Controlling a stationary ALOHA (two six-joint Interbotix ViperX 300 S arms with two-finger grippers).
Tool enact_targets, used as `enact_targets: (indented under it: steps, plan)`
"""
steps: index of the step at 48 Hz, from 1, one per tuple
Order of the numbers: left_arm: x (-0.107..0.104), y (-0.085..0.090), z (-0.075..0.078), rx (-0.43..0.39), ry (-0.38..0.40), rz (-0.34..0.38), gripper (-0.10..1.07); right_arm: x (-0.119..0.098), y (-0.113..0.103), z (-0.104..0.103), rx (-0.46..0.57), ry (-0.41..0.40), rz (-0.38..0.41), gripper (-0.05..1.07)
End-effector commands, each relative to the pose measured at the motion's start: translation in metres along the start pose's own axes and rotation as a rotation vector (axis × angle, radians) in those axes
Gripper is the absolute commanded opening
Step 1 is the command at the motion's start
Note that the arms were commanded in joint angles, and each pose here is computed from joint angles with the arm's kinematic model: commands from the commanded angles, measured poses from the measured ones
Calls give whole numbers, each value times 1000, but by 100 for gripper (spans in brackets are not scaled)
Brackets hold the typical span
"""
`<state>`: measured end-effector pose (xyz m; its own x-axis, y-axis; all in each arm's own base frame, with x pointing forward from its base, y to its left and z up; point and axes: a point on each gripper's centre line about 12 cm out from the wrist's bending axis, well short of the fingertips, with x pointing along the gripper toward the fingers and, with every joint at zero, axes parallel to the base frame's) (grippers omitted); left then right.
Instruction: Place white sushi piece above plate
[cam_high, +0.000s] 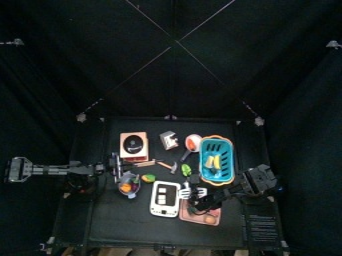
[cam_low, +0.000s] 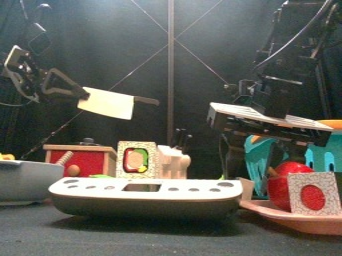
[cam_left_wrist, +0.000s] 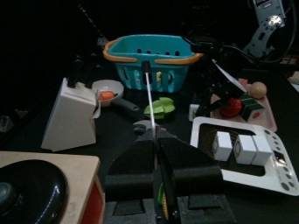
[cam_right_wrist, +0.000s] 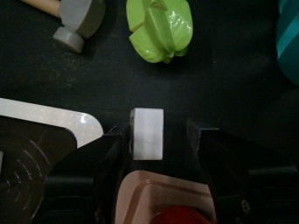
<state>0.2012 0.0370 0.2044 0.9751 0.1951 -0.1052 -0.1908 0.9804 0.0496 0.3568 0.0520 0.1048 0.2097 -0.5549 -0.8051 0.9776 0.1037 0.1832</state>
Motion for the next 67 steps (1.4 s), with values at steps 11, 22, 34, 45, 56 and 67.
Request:
enact_targets:
  steps: [11,22,34,45,56,67]
  plan:
    - [3,0,8,-2,-20,0,34,-8,5,7,15,0,16,89]
    - [3,0,7,-2,-18,0,34,-13,5,11,-13,-10,-16,89]
    - [3,0,7,-1,-20,-1,34,-21,14,15,-16,-11,-5,89]
    - [3,0,7,-2,-18,0,34,-27,12,18,-10,-19,-3,89]
    - [3,0,7,0,-18,-1,34,-31,12,22,-7,-33,-4,89]
    - [3,0,7,0,-20,0,34,-33,15,25,-12,-45,17,89]
